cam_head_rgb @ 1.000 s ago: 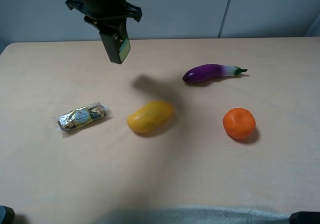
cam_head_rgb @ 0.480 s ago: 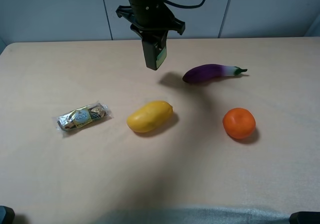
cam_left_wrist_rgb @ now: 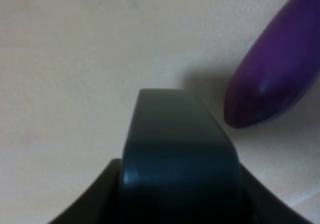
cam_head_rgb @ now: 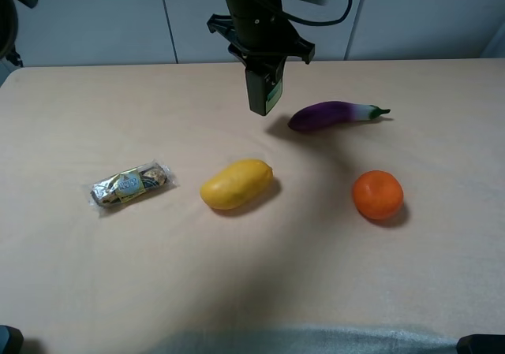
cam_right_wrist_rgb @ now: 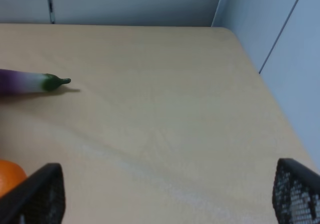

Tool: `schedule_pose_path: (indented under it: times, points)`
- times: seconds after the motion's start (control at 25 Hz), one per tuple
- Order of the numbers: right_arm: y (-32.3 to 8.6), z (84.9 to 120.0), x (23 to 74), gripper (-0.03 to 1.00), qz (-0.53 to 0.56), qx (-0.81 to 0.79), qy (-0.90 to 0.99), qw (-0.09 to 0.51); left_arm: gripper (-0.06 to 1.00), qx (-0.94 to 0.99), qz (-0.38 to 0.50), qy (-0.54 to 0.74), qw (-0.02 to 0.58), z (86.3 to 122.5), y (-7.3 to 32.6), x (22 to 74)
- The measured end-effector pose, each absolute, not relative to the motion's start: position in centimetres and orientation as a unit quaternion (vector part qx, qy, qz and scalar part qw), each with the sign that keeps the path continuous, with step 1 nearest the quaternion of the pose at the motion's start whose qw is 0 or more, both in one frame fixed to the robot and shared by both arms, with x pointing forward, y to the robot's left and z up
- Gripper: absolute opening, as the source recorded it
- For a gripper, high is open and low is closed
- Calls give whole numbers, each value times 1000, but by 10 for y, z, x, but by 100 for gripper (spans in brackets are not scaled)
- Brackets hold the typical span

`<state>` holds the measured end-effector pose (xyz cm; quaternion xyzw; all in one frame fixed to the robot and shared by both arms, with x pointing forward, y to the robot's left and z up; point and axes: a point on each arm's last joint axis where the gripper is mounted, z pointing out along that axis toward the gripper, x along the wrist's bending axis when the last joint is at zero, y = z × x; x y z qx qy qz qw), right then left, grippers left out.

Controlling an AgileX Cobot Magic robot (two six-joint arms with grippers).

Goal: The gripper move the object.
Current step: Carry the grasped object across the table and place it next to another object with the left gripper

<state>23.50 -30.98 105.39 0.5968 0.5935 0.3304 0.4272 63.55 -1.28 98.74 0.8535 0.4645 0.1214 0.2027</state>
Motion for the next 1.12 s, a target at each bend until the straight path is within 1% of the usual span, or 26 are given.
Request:
schedule_pose_path:
  times: [0.36, 0.68, 1.12]
  points:
    - [-310, 1054, 235, 63, 330, 597, 593, 427, 48, 854, 122, 464, 203, 987, -13, 635]
    - [-310, 1054, 235, 63, 330, 597, 593, 427, 48, 858, 114, 465, 184, 958, -17, 640]
    - [-310, 1054, 235, 63, 330, 597, 593, 427, 48, 857, 118, 463, 195, 951, -21, 645]
